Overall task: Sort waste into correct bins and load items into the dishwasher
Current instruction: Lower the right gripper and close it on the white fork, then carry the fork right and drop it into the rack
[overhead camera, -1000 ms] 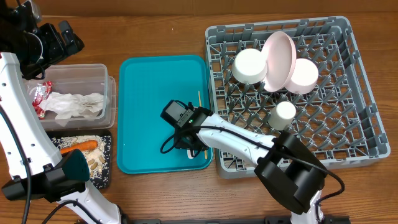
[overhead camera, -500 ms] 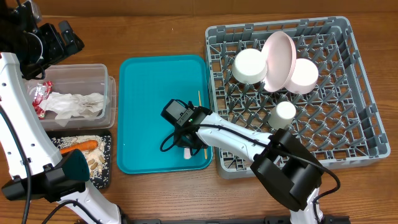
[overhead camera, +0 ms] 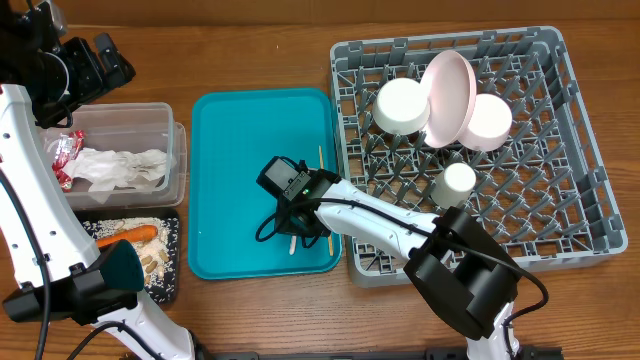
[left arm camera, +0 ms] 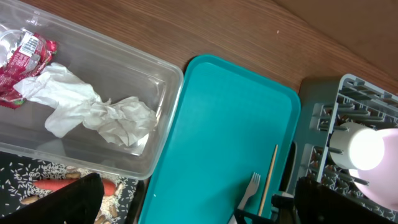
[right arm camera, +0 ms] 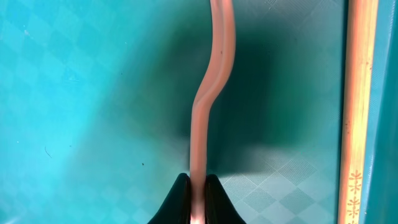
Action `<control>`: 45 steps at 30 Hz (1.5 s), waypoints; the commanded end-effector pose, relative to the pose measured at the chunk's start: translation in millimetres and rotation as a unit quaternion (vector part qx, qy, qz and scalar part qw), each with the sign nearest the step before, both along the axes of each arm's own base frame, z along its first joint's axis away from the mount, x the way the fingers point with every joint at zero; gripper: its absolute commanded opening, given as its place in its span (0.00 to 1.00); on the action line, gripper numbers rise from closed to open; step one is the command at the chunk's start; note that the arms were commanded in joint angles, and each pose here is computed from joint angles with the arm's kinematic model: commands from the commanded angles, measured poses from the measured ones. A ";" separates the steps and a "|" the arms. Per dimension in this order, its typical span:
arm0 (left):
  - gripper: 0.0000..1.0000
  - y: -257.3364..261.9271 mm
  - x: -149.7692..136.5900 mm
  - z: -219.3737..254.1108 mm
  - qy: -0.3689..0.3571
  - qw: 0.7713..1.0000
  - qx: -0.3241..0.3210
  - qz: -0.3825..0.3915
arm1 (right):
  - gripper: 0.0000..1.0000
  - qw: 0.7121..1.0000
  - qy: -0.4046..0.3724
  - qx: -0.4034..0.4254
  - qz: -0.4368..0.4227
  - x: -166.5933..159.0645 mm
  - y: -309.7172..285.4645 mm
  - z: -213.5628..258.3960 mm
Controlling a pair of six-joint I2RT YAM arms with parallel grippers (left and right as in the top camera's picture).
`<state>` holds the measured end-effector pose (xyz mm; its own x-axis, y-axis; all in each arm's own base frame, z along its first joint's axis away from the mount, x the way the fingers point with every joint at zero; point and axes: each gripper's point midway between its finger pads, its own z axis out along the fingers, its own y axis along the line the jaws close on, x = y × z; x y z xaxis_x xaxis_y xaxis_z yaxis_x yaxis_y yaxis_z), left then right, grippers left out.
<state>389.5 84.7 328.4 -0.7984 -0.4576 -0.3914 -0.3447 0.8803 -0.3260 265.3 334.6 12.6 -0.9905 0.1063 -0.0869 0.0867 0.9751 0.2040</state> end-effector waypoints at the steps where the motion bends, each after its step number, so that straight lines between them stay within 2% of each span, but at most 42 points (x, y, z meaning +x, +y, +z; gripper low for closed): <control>1: 1.00 -1.5 -0.7 4.2 -0.007 1.000 -0.004 0.001 | 0.04 1.000 0.010 -0.018 -0.004 -2.1 -7.6 -13.8; 15: 1.00 -2.0 -0.6 4.2 -0.007 1.000 -0.004 0.000 | 0.04 1.000 -0.002 -0.001 0.009 3.7 1.5 -8.8; 18: 1.00 -1.8 -0.6 4.2 -0.007 1.000 -0.004 0.000 | 0.04 0.998 -0.026 0.014 0.054 11.1 12.0 13.3; 26: 1.00 -1.8 -0.6 4.2 -0.007 1.000 -0.004 0.000 | 0.04 0.993 -0.083 0.035 0.069 19.0 9.6 69.8; 30: 1.00 -2.0 -0.6 4.2 -0.007 1.000 -0.004 0.000 | 0.04 0.981 -0.139 0.049 0.125 19.8 2.3 117.9; 34: 1.00 -1.8 -0.6 4.2 -0.007 1.000 -0.004 0.000 | 0.04 0.981 -0.171 0.026 0.086 29.4 -52.2 165.1; 37: 1.00 -1.8 -0.6 4.2 -0.007 1.000 -0.004 0.000 | 0.04 0.984 -0.163 -0.010 0.075 33.9 -102.7 176.8; 41: 1.00 -1.8 -0.6 4.2 -0.007 1.000 -0.004 0.000 | 0.04 0.990 -0.113 -0.064 0.060 35.5 -161.9 163.9; 45: 1.00 -1.8 -0.6 4.2 -0.007 1.000 -0.004 0.000 | 0.04 0.992 -0.084 -0.087 0.045 36.5 -193.3 148.2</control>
<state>389.5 84.7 328.4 -0.7984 -0.4576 -0.3914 -0.3447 0.8803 -0.3260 301.5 156.5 166.2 -0.9631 0.0161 -0.2687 -0.0026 0.9976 0.0692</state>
